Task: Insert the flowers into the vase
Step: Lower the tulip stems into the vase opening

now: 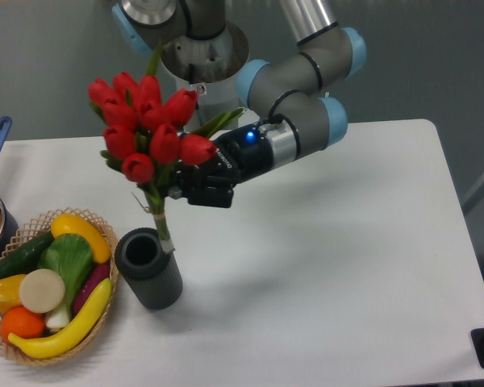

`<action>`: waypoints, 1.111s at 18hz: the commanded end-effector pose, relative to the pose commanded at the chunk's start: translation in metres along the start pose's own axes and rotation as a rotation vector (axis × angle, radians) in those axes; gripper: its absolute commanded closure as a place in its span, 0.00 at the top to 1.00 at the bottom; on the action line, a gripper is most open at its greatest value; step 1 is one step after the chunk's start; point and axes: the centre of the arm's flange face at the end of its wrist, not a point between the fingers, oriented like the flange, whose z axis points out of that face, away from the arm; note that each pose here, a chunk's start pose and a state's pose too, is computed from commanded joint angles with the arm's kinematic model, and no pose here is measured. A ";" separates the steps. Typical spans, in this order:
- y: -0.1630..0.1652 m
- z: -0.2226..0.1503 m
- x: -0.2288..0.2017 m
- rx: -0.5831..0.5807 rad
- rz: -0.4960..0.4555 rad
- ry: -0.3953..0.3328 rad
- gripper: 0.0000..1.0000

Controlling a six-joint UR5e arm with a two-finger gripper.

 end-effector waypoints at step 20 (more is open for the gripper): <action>0.061 0.001 0.012 -0.016 -0.107 -0.003 0.20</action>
